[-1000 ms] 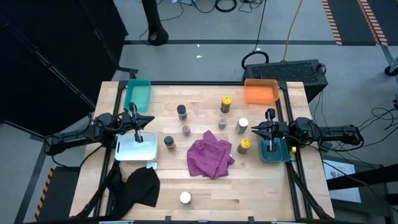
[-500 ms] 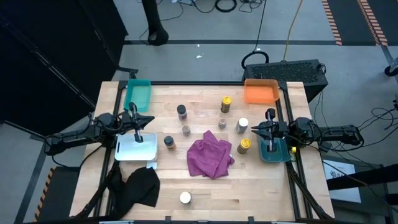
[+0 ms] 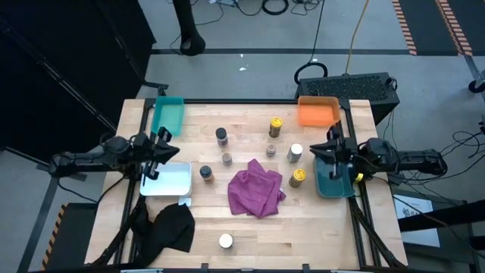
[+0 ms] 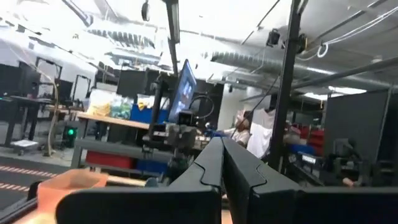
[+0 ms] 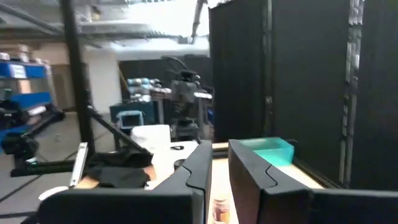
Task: Sort spices by type
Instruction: Put the top yellow seasoning bottle into the blue bin
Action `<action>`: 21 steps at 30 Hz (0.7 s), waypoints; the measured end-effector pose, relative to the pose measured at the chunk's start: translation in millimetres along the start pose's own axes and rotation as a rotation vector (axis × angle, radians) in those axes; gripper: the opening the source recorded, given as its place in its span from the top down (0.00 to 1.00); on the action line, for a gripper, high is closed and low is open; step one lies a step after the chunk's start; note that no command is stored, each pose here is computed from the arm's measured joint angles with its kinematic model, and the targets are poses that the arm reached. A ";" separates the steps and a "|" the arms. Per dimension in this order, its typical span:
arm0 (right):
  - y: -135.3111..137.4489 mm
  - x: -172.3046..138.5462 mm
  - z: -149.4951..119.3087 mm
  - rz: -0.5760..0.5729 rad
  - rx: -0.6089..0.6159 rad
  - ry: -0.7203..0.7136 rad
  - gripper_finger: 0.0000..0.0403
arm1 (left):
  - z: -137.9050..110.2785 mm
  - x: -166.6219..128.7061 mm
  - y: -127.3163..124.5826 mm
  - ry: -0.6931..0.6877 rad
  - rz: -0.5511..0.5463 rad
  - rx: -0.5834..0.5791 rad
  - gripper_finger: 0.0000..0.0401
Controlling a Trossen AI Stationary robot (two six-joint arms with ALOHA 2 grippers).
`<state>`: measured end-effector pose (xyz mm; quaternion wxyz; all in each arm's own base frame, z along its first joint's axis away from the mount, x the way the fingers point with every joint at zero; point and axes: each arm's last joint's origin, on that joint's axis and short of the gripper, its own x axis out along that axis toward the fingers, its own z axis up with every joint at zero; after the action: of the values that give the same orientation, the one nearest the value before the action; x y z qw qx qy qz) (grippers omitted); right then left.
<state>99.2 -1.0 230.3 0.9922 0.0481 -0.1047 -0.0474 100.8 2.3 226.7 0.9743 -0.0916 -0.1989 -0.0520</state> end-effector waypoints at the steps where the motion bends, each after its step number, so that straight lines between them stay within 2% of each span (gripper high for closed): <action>1: 0.0 3.0 3.9 -0.026 0.009 0.008 0.91 | 1.7 3.9 -0.7 0.004 0.000 -0.003 0.98; 4: 0.7 14.2 16.4 -0.088 0.031 0.033 0.91 | 9.5 19.1 -1.8 0.034 0.020 -0.011 0.98; 6: 1.4 24.5 23.7 -0.142 0.065 0.075 0.91 | 13.1 30.1 -0.1 0.073 0.074 -0.014 0.98; 12: 0.4 56.0 39.8 -0.384 0.135 0.251 0.91 | 15.5 57.9 14.9 0.348 0.392 0.043 0.98; 15: -2.2 69.2 53.7 -0.497 0.186 0.345 0.91 | 18.5 66.2 23.0 0.449 0.488 0.060 0.98; 17: -4.8 77.8 63.9 -0.555 0.214 0.399 0.91 | 21.5 70.8 26.7 0.482 0.500 0.079 0.98; 21: -11.4 96.4 77.3 -0.632 0.185 0.508 0.91 | 27.4 77.3 29.3 0.481 0.455 0.178 0.98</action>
<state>175.7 -28.9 323.9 0.9147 0.1769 0.1594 -0.3266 165.2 31.3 277.6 0.9841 -0.0333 0.0581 0.1644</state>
